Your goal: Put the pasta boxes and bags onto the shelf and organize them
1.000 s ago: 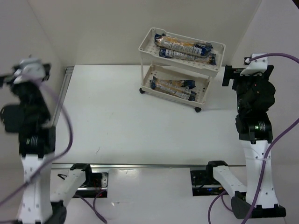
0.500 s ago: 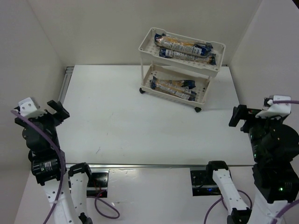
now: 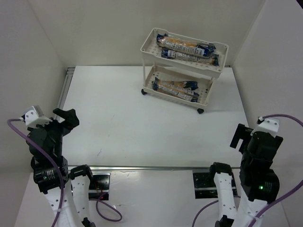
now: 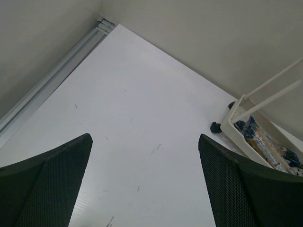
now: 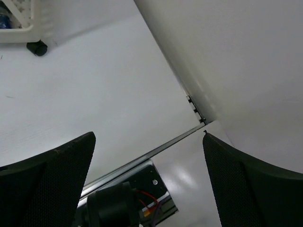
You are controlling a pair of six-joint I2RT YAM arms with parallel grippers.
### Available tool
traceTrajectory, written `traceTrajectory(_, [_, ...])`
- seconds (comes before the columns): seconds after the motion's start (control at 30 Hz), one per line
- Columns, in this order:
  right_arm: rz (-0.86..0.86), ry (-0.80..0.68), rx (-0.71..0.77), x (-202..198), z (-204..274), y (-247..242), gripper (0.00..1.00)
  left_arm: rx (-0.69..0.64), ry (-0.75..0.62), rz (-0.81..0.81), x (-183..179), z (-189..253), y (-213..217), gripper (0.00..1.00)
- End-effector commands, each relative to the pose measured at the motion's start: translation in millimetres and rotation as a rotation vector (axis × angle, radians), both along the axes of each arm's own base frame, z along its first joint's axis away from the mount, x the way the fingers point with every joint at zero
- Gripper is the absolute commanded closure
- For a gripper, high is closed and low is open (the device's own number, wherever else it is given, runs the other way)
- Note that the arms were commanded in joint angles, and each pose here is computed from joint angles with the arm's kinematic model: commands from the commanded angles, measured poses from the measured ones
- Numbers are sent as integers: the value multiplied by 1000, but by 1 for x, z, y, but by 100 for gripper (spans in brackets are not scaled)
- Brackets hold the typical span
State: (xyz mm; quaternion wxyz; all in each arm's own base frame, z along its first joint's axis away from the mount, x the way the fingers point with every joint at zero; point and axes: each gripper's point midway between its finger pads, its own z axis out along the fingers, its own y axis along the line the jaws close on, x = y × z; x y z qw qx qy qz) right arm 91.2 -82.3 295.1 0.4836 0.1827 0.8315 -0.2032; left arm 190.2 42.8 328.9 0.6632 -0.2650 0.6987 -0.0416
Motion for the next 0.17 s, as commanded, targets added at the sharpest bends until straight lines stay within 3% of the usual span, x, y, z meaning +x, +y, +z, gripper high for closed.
traceTrajectory(0.0, [-6,-75,-53,-21,9,2,1,-25,-5,-30,3,0,-6,0])
traceTrajectory(0.13, [-10,-61,-60,-22,5,3,1,14,7,-18,2,-1,-3,0])
